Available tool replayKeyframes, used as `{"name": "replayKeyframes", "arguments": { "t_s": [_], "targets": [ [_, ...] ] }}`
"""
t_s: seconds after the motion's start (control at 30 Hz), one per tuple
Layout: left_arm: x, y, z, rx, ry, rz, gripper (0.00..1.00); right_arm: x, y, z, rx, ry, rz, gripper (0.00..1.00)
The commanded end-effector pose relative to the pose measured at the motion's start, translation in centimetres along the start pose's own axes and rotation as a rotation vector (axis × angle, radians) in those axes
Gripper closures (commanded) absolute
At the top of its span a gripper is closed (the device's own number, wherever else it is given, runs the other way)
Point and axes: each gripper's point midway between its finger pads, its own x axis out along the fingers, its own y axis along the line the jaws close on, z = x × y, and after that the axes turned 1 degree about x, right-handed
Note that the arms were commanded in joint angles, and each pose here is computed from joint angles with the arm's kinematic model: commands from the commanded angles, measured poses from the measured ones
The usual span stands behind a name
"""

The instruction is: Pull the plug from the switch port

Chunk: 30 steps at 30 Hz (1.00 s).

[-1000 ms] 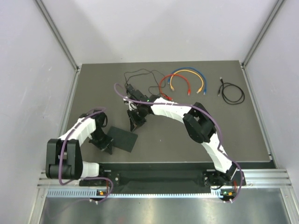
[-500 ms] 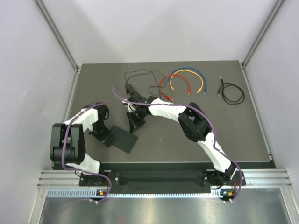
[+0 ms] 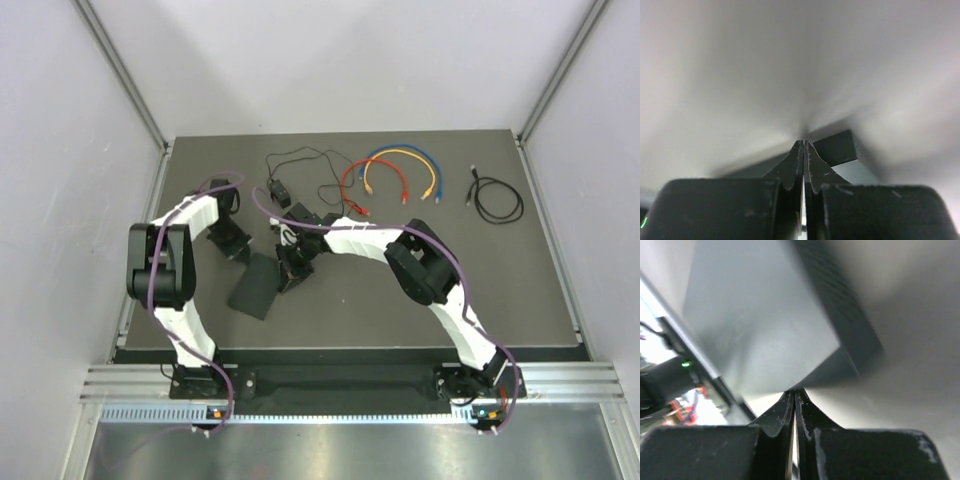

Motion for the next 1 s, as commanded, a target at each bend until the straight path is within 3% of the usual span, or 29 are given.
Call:
{"name": "replayKeyframes", "arguments": {
  "t_s": [0.0, 0.1, 0.33, 0.53, 0.73, 0.87, 0.97],
  "targets": [
    [-1.4, -8.8, 0.6, 0.170, 0.028, -0.339, 1.00, -2.6, 7.5, 3.3, -0.060, -0.132, 0.217, 1.00],
    [-2.5, -11.0, 1.1, 0.247, 0.031, -0.403, 1.00, -3.3, 7.7, 4.3, -0.029, -0.173, 0.218, 1.00],
    [-6.4, -8.9, 4.7, 0.301, -0.132, -0.236, 1.00, -4.9, 6.6, 4.4, 0.007, -0.190, 0.203, 1.00],
    [-13.5, -3.9, 6.0, 0.152, -0.334, -0.099, 1.00, -6.0, 4.3, 2.4, -0.030, -0.176, 0.092, 1.00],
    [-13.4, 3.7, 0.5, -0.006, -0.249, 0.000, 1.00, -8.0, -1.3, 5.1, -0.129, -0.192, -0.134, 1.00],
    [-11.1, 8.8, -2.5, -0.101, -0.221, 0.140, 1.00, -8.2, -2.0, 7.8, -0.199, -0.230, -0.157, 0.99],
    [-9.4, 9.8, -4.4, -0.130, -0.158, 0.157, 1.00, -8.0, -2.9, 9.0, -0.209, -0.228, -0.177, 0.99]
  ]
}}
